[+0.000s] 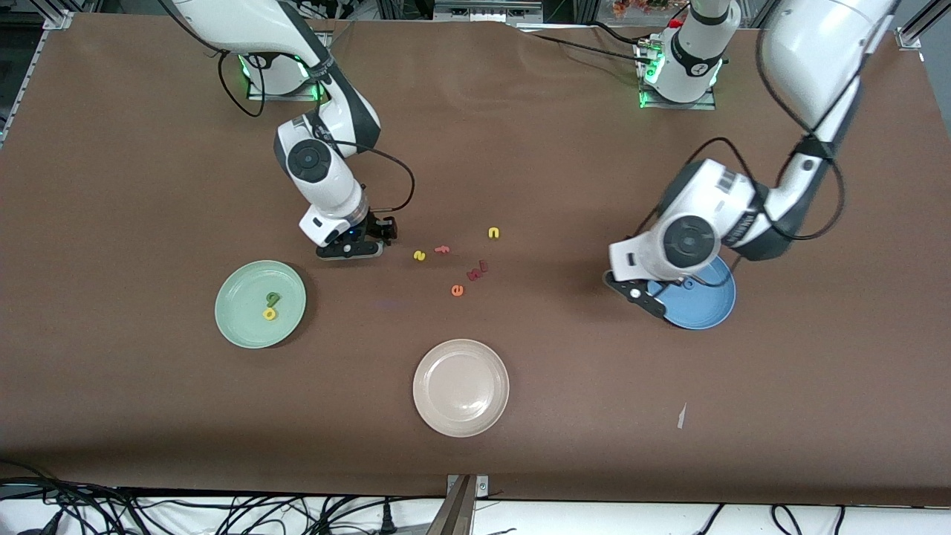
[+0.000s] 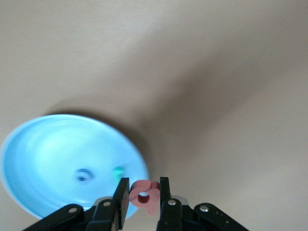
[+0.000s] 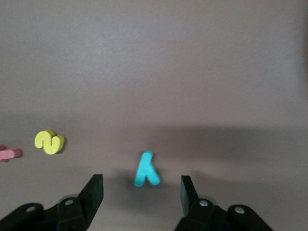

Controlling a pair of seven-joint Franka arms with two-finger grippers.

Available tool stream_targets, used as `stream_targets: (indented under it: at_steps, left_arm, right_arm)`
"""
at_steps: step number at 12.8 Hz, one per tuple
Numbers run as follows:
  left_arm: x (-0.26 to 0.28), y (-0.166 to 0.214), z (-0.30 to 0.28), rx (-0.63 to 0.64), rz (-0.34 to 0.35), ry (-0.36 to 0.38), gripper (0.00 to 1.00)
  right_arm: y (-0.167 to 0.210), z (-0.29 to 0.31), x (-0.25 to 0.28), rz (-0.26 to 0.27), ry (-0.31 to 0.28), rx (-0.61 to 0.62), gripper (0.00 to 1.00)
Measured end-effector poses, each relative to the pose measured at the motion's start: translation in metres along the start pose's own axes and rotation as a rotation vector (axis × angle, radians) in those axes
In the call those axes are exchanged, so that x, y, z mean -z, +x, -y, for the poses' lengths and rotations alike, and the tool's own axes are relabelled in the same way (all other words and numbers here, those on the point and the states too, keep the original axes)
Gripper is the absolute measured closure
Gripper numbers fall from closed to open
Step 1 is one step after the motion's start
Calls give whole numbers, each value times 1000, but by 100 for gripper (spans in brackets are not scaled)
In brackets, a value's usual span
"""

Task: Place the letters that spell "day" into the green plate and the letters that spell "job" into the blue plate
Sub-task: 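Carry the pink g to the blue plate while the right gripper reaches the teal y, then release the pink g on the blue plate while the right gripper grasps the teal y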

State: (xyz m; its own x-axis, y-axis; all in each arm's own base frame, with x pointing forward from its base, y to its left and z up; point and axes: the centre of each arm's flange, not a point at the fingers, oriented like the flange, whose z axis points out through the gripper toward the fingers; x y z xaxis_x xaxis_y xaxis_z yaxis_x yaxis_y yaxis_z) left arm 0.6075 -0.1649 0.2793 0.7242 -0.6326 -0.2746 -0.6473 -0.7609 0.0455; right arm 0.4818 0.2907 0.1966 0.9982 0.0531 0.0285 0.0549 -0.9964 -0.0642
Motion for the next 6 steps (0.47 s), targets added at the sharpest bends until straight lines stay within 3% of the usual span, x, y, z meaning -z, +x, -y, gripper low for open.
stream_targets:
  at_steps: [2,6]
  left_arm:
    - [-5,-9,31,-132,-28,-10,70]
    - [-48,10,40,-313,-100,-12,70]
  right_arm:
    - [-2,2,-7,-2,2,-1,27]
    - [-3,0,-15,-5,-1,4,33]
